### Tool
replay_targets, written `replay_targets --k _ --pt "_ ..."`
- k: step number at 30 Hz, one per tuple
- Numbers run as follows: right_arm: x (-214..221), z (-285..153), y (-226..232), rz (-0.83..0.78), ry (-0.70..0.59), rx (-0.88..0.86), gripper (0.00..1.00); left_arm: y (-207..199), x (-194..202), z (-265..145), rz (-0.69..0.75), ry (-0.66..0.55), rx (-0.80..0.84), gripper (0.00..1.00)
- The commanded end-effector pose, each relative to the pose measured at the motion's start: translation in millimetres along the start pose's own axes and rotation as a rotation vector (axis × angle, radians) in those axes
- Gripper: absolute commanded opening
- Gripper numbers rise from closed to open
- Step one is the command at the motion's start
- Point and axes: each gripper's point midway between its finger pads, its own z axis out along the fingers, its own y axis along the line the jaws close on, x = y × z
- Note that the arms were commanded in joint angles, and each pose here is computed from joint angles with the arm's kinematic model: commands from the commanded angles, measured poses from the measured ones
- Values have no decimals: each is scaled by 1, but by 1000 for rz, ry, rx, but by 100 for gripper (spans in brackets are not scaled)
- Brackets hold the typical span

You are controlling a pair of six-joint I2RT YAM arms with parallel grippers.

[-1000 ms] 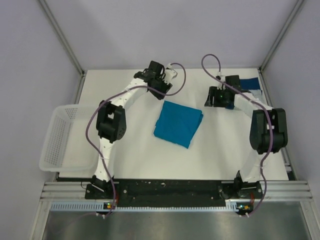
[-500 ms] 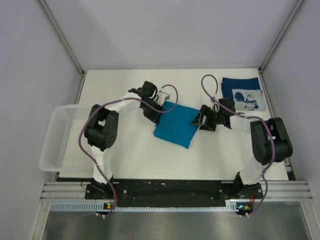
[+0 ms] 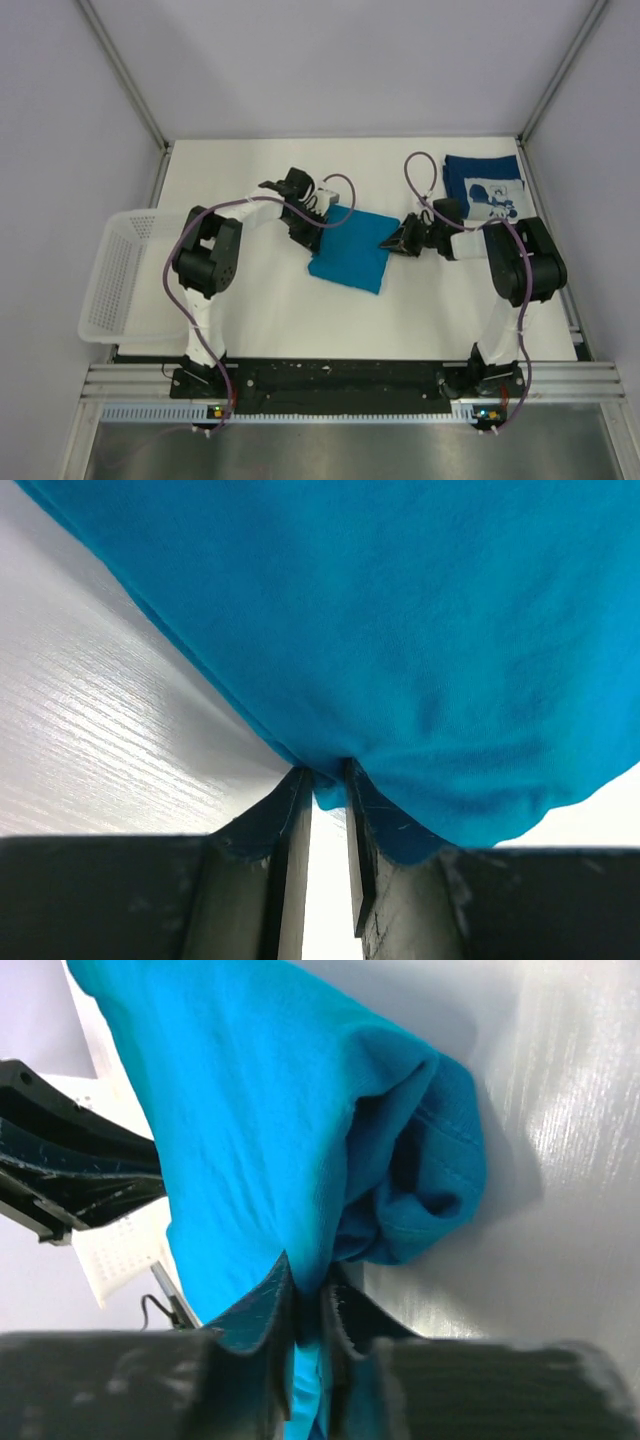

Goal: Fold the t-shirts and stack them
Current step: Put the neatly folded tshirt into the corner of the board with the right arm

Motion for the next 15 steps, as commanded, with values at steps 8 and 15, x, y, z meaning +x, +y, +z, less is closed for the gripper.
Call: replay_targets --k 8,15 --pt "-34 -8 8 -141 25 19 0 9 -21 -37 23 -103 -37 45" --pt "-72 -30 -9 -392 76 269 0 38 -32 -87 65 -172 -167 55"
